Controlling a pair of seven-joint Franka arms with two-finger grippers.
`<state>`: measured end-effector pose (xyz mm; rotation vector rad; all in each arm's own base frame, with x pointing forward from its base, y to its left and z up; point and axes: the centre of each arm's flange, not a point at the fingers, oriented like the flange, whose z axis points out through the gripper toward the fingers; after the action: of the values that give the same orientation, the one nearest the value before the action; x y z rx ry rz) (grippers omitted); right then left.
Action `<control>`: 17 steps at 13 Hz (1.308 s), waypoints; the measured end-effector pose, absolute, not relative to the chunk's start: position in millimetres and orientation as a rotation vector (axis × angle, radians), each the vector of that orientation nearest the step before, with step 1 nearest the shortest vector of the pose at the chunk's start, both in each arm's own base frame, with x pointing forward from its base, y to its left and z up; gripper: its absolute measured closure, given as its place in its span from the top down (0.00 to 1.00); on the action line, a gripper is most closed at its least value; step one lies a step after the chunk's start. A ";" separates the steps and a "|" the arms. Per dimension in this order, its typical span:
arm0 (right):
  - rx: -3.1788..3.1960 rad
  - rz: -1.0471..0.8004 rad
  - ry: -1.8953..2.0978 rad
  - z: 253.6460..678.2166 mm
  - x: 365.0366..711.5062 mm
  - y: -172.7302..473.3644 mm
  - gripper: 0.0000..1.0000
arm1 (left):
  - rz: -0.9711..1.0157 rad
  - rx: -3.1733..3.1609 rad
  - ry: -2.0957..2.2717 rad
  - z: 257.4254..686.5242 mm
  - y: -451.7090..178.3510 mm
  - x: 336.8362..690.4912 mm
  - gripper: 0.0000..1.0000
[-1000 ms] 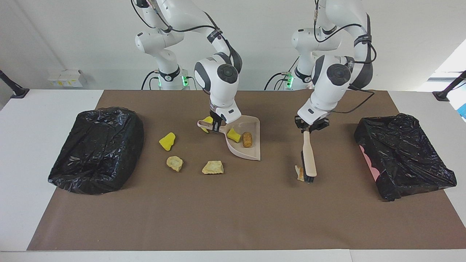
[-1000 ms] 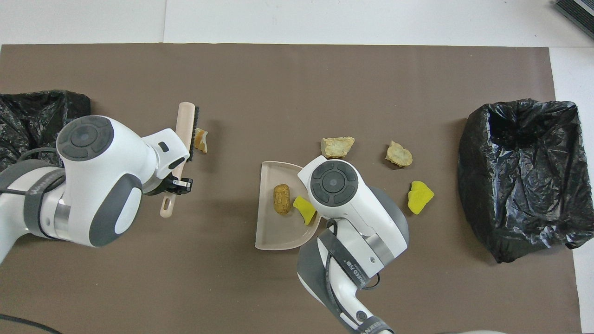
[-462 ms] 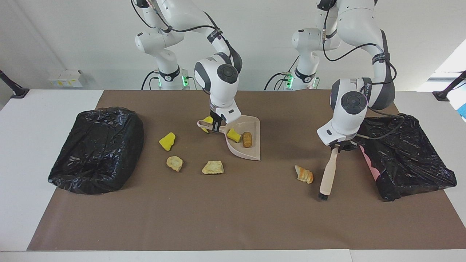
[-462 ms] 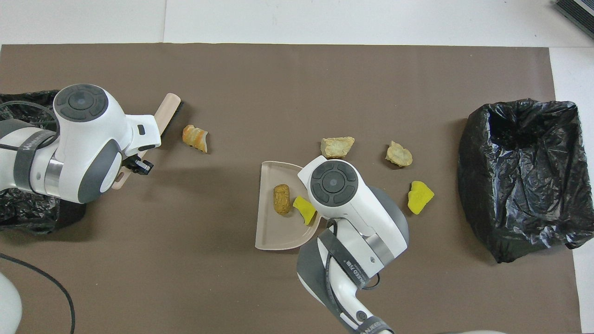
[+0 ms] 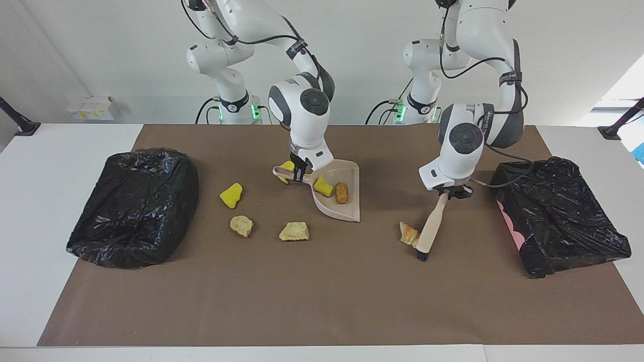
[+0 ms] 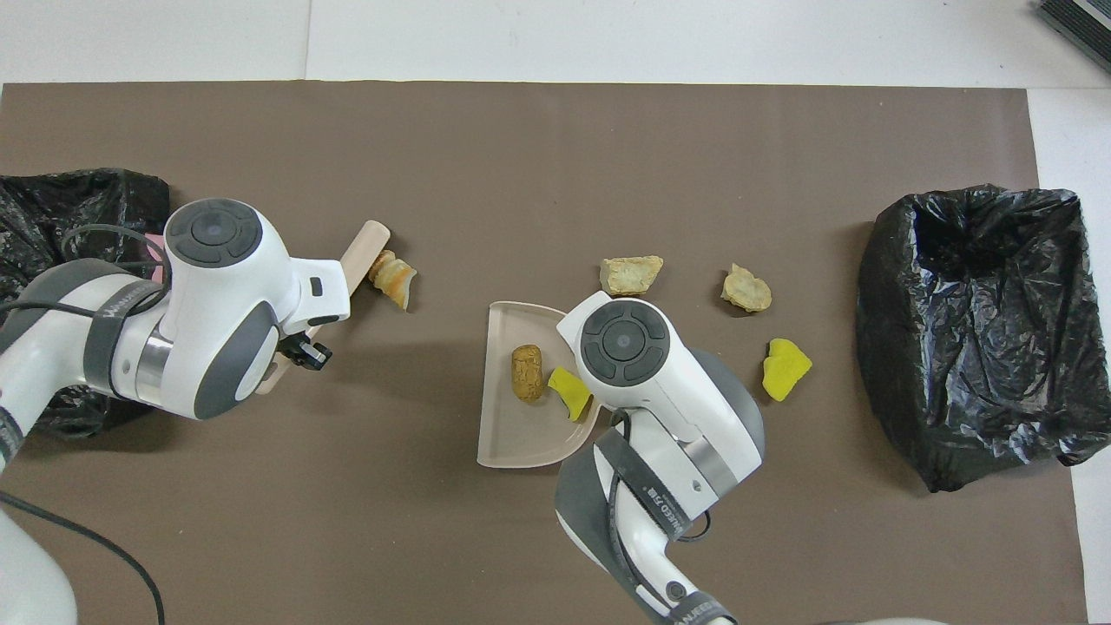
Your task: Sweep and dump trash in bin
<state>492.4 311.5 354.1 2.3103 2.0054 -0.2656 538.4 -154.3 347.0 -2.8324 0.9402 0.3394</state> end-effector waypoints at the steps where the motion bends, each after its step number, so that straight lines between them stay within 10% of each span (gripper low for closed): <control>1: 2.310 -0.266 2.005 354.1 492.4 311.5 0.32 | 0.351 -2.832 0.981 345.3 -172.0 525.8 0.27; 8: 2.310 -0.266 2.005 353.9 492.4 311.4 0.32 | 0.438 -2.913 1.011 341.6 -270.6 431.2 0.27; 17: 2.312 -0.269 2.004 352.7 492.8 310.8 0.32 | 0.530 -3.081 0.260 349.7 -297.5 407.3 0.27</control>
<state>492.8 310.8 352.7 2.3120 2.0037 -0.2694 407.3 -297.5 349.7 -3.0806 0.2600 0.5304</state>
